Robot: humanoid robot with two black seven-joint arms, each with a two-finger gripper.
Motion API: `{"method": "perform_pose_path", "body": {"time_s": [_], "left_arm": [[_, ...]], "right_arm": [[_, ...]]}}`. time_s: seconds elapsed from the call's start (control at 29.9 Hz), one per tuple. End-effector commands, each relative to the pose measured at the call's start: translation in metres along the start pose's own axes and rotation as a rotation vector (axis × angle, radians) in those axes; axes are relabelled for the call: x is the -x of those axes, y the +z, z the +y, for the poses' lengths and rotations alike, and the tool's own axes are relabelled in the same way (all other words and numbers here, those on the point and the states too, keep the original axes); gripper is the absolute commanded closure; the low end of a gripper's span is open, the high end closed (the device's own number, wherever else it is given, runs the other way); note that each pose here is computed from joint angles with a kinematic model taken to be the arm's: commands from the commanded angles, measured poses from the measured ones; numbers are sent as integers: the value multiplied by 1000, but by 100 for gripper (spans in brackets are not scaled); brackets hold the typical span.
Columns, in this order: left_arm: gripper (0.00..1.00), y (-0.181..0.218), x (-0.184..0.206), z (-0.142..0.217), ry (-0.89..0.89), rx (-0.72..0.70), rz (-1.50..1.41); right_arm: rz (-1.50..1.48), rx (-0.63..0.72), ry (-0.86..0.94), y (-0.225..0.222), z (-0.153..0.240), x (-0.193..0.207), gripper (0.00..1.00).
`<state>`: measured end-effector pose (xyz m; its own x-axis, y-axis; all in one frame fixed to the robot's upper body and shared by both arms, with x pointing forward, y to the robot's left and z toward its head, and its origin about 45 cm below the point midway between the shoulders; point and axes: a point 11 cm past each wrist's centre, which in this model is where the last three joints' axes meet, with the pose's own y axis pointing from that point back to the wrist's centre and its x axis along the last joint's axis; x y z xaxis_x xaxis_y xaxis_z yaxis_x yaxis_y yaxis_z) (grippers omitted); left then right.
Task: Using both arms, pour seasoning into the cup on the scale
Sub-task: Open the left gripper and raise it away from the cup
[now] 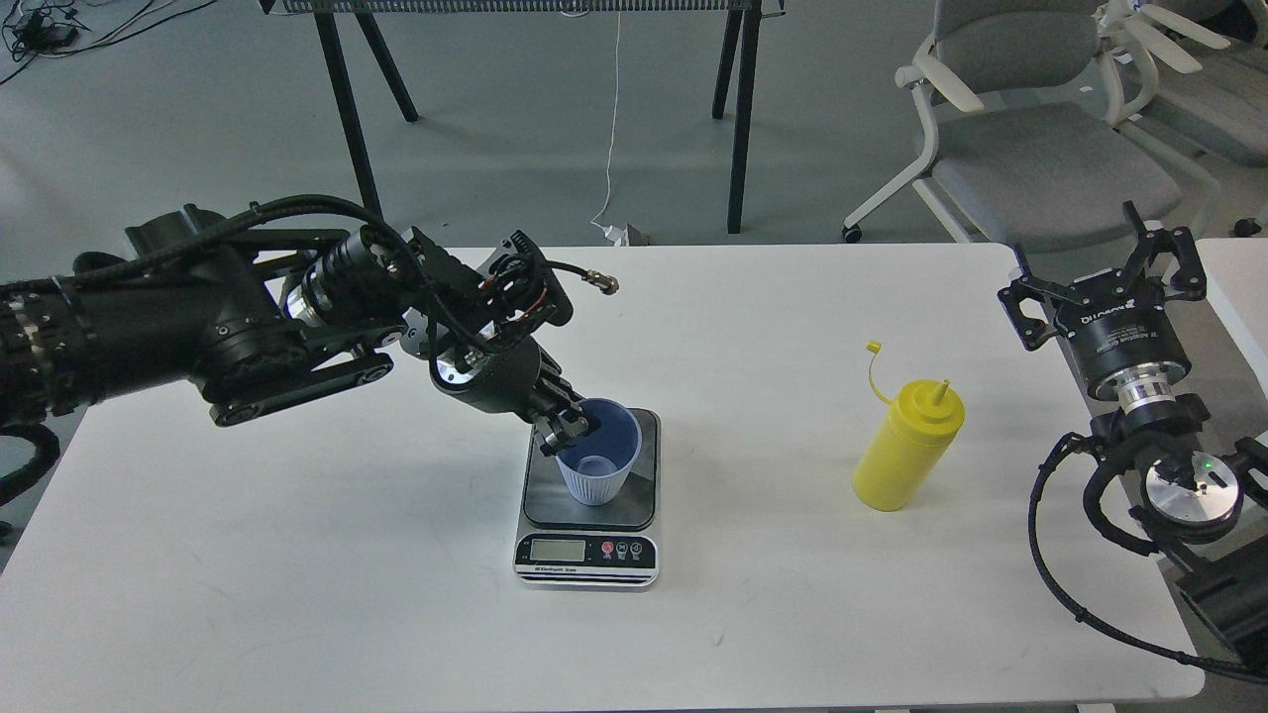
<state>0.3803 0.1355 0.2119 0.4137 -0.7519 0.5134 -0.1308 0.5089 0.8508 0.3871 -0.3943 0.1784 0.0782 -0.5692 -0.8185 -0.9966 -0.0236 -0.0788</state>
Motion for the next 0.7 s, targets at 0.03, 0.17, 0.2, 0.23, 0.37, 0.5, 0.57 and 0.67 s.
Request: {"method": "perform_pose_path", "body": {"time_s": [0.03,0.17,0.2,0.23,0.37,0.5,0.57,0.67], "left_arm": [[41,-3,-13,9,39,4,33],[20,-8,-27,21,95,11,90],[18,-11,-32,26,116,7,110],[12,-14,-36,30,131,3,125],[1,-35,-46,47,179,-47,179],[1,-53,-60,65,281,-59,285],[1,-61,-67,75,333,-60,336],[1,-73,-73,88,404,-59,416]], "right_arm": [[-2,1,-2,1,0,1,0],[-6,4,-7,2,0,3,0],[-6,4,-7,2,0,3,0],[-6,5,-7,2,0,2,0],[-1,2,-12,-1,-1,4,0],[0,3,-13,-2,-1,4,0],[0,3,-16,-2,-2,5,0],[0,9,-18,-1,-3,6,0]]}}
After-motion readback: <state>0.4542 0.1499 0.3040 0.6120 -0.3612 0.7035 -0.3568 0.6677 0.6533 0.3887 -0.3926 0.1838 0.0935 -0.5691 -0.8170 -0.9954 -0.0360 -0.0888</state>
